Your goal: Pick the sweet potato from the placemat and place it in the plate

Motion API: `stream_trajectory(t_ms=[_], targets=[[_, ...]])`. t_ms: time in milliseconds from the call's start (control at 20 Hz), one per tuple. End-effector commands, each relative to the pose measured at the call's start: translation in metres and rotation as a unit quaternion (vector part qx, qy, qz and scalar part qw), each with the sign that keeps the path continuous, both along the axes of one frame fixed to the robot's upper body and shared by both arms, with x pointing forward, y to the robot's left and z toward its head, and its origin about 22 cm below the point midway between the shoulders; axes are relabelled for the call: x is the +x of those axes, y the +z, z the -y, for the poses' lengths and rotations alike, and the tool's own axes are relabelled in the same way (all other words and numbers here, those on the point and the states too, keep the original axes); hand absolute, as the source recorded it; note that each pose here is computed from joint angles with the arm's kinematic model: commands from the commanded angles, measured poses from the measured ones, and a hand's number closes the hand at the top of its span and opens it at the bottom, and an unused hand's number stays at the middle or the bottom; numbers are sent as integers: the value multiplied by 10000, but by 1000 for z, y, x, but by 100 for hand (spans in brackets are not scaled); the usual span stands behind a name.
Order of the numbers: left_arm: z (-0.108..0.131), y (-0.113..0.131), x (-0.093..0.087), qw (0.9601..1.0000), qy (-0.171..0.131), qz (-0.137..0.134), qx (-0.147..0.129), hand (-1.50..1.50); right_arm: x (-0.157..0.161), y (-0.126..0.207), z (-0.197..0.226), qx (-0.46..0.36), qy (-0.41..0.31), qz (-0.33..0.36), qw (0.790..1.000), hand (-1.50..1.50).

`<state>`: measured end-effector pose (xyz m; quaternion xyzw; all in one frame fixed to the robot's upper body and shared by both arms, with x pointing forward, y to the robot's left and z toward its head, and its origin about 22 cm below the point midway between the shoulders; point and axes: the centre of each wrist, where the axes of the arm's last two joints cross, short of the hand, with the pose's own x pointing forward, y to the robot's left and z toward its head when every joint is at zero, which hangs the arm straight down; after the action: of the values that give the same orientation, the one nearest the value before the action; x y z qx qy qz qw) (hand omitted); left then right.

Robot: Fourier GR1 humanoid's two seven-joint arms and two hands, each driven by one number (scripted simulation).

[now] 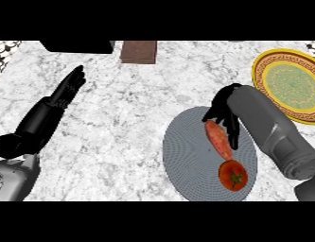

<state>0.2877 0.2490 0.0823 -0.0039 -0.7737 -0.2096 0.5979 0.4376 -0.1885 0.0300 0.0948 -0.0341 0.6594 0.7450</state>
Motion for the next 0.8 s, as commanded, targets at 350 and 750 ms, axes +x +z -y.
stream_trajectory(t_ms=[350,750], targets=[[-4,-5,-4,9999,149,-87,-10,0,-16,-27,-26,-141,580,-384,9975,-150],[-2,-6,-11,10000,27,-65,-43,0,-30,-37,-22,485,832,22,9953,150]])
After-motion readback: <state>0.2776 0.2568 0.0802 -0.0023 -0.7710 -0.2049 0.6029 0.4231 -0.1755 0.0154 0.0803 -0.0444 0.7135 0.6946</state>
